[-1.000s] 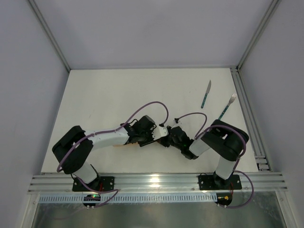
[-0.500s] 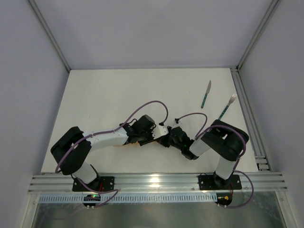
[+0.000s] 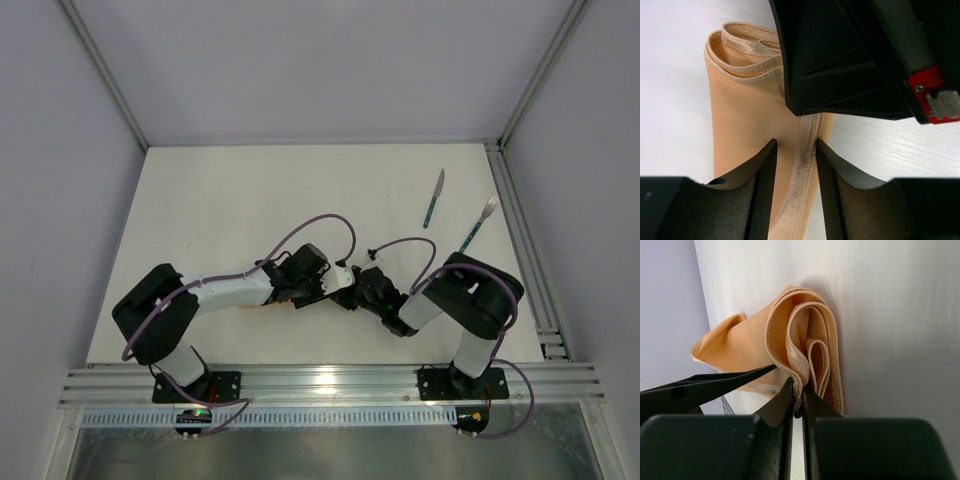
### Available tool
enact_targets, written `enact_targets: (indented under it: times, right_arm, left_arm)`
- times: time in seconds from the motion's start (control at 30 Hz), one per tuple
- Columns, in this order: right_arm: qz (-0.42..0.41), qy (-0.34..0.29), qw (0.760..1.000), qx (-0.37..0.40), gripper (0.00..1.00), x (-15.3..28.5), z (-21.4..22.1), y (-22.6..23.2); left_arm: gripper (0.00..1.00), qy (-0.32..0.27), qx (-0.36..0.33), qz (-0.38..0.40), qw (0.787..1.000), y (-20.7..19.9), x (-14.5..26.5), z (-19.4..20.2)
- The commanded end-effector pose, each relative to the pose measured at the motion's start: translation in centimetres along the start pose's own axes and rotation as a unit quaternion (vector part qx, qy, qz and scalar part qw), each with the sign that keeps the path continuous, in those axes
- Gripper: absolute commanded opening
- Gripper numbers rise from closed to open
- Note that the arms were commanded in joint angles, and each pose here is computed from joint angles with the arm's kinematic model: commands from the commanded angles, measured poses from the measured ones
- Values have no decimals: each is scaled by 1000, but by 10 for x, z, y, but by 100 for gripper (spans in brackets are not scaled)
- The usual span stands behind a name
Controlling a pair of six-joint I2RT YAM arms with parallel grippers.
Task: Fold the napkin into a case and place the utensils inside
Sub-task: Stuff the top corner of the smaller-rectangle-folded napkin into the folded napkin.
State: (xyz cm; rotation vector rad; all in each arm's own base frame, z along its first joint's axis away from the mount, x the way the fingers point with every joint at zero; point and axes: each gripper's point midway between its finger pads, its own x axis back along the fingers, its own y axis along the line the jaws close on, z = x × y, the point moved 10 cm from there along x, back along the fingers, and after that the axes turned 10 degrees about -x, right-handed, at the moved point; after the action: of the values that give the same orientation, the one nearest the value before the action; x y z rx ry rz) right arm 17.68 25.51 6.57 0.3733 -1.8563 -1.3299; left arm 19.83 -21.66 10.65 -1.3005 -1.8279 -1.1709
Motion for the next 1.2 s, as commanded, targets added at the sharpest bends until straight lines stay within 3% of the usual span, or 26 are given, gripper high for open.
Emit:
enact_targets:
  times: [0.0, 0.17, 0.4, 0.5, 0.6, 1.0, 1.17]
  right_arm:
    - [-32, -22, 999, 6, 4, 0, -2, 13]
    - [-32, -21, 999, 7, 4, -1, -1, 13]
    - [-32, -21, 999, 5, 4, -1, -1, 13]
    - [-31, -25, 999, 3, 4, 0, -2, 12]
    - [-34, -23, 999, 9, 4, 0, -2, 13]
    - [-49, -1, 998, 32, 9, 0, 1, 23]
    - [-53, 12, 997, 57, 17, 1, 2, 28]
  left_arm:
    - [40, 3, 1, 5, 1000, 1, -3, -4]
    - [45, -12, 8, 23, 1000, -1, 0, -7]
    - [34, 11, 8, 33, 999, -1, -6, -7]
    - [21, 18, 11, 34, 999, -2, -7, -6]
    - [0, 24, 14, 8, 1000, 2, -4, -5]
    - [0, -18, 22, -43, 999, 17, 26, -15]
    - [0, -23, 22, -67, 997, 21, 31, -15]
